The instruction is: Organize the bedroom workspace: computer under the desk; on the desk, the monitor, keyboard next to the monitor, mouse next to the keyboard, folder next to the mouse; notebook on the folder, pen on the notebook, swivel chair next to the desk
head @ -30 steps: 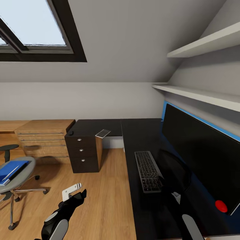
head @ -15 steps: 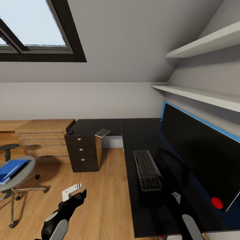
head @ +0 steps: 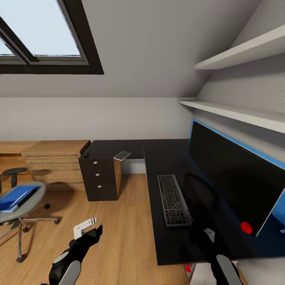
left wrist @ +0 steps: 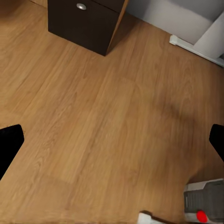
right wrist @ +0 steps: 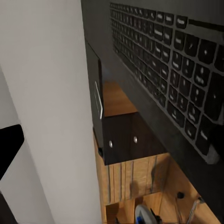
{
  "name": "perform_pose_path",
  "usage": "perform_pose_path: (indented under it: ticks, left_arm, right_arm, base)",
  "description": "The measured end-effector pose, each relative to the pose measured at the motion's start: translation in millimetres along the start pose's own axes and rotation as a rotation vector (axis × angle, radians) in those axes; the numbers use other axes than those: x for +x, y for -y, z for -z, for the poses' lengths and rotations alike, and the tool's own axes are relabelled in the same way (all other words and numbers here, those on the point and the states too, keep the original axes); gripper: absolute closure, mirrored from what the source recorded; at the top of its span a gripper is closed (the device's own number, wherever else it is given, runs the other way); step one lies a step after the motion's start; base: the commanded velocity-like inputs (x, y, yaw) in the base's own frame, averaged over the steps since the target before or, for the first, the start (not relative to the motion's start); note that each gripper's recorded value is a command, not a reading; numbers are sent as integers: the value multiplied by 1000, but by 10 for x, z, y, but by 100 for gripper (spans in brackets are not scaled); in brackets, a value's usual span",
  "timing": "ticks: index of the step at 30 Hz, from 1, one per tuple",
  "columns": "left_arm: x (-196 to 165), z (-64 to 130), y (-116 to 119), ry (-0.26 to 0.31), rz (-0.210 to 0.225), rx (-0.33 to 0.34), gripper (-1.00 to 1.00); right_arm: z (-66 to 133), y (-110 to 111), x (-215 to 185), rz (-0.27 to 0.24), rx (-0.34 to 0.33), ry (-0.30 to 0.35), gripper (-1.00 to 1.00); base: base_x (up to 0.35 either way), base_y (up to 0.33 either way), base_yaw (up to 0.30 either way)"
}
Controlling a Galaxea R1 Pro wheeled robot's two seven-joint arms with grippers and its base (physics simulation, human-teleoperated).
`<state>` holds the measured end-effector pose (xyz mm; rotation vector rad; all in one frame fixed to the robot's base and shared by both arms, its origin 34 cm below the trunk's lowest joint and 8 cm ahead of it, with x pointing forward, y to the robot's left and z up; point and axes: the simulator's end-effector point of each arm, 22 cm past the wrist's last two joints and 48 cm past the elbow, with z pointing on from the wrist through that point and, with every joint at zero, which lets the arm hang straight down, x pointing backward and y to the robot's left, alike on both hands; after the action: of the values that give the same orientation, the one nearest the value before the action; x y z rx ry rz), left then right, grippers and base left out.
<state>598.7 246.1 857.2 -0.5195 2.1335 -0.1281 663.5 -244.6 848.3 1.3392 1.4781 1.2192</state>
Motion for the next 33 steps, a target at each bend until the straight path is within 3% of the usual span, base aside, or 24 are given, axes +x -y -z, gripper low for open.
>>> perform_pose_path:
  ticks: [17, 23, 25, 29, 31, 33]
  left_arm:
    - [-15, -4, -24, 2, 3, -5, -100]
    - [-15, -14, -60, 1, 7, -12, -100]
    - [-6, -18, -67, -1, 7, -14, -100]
    - [109, -60, -130, -26, 0, -30, -100]
    - [404, -158, -323, -86, -18, -77, -100]
    - [760, -237, -561, -160, -38, -133, -100]
  right_arm:
    - [3, 65, -22, 2, 29, 7, -100]
    - [0, 80, -120, 20, 35, 63, -100]
    - [-4, 171, -96, 38, 69, 71, -100]
    - [-19, 374, 85, 117, 157, 37, -100]
    - [-26, 474, 195, 209, 199, 17, -100]
    - [-6, 663, 257, 351, 251, 8, -100]
  base:
    - [-334, 0, 0]
    - [-334, 0, 0]
    - [-335, 0, 0]
    - [-335, 0, 0]
    - [-332, 29, 0]
    - [-314, 114, 0]
